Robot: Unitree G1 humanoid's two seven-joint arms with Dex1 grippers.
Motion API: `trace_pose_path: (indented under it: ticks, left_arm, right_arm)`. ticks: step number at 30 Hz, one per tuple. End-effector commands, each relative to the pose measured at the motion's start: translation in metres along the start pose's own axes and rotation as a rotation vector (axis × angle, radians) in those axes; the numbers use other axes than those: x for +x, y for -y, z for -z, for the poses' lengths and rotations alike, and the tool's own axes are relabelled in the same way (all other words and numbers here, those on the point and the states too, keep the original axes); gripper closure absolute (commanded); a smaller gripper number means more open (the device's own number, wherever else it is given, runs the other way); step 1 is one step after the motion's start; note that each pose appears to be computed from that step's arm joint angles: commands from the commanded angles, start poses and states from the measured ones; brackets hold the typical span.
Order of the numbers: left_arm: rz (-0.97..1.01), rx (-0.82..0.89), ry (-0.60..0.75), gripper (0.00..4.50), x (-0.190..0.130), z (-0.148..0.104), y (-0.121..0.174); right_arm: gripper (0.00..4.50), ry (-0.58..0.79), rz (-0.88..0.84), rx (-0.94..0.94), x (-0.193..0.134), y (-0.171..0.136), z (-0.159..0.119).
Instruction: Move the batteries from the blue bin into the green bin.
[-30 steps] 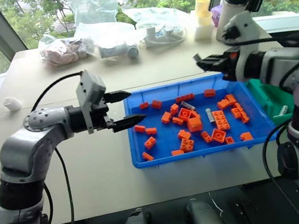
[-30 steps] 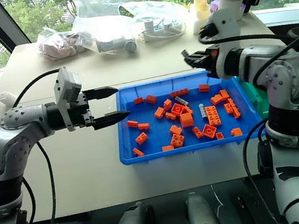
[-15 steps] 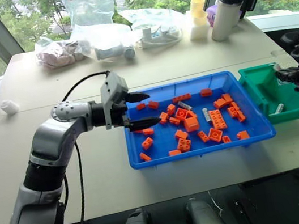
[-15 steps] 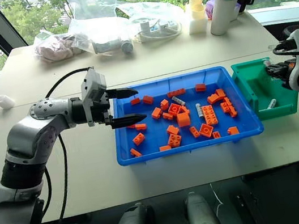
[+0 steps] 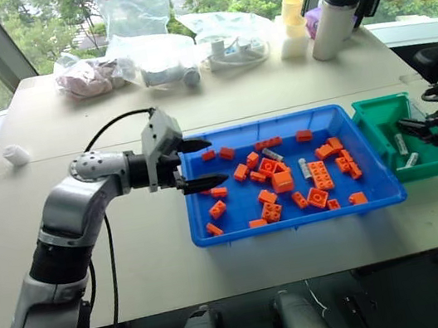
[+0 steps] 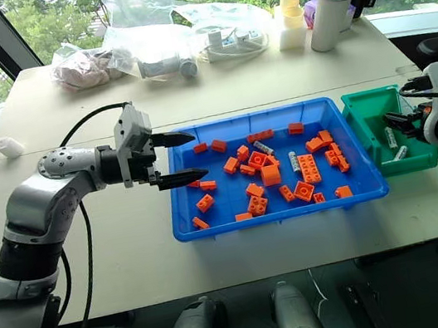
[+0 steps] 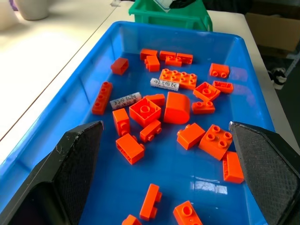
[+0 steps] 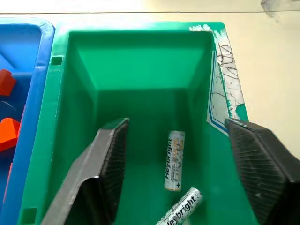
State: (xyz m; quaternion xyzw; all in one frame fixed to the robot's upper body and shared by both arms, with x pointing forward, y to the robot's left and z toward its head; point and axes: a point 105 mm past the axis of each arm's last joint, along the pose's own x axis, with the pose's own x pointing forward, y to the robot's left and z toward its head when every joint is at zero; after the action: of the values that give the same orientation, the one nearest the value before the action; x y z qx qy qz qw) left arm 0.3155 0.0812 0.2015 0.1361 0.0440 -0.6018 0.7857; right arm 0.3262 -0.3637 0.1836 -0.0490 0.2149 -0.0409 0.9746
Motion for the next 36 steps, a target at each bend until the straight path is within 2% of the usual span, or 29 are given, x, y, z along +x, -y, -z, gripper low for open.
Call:
trace_pose_path:
  ticks: [1, 4, 6, 9, 12, 16, 22, 36]
  left_arm:
    - [-0.026, 0.044, 0.023, 0.00, -0.009, -0.010, -0.002]
    - [-0.045, 0.044, 0.017, 0.00, -0.014, -0.010, -0.005]
    - [-0.058, 0.042, 0.014, 0.00, -0.019, -0.011, -0.007]
    - [-0.083, 0.044, 0.014, 0.00, -0.027, -0.015, -0.012]
    - [-0.126, 0.064, -0.011, 0.00, -0.034, -0.015, -0.020]
    - [-0.145, 0.080, -0.018, 0.00, -0.041, -0.020, -0.022]
    - [-0.157, 0.078, -0.015, 0.00, -0.044, -0.022, -0.014]
    - [-0.201, 0.062, -0.025, 0.00, -0.043, -0.014, -0.010]
  right_arm:
    - [0.58, 0.072, 0.026, -0.035, -0.009, 0.005, -0.024]
    - [0.58, 0.169, -0.002, -0.108, -0.014, -0.006, -0.053]
    - [0.58, 0.280, -0.165, -0.116, -0.019, -0.043, -0.082]
    - [0.58, 0.337, -0.370, -0.119, -0.021, -0.091, -0.099]
    - [0.58, 0.315, -0.477, -0.107, -0.012, -0.125, -0.099]
    - [0.58, 0.151, -0.614, -0.138, 0.022, -0.184, -0.064]
    - [0.58, 0.043, -0.669, -0.191, 0.037, -0.211, -0.038]
    - [0.58, -0.117, -0.655, -0.215, 0.054, -0.220, 0.002]
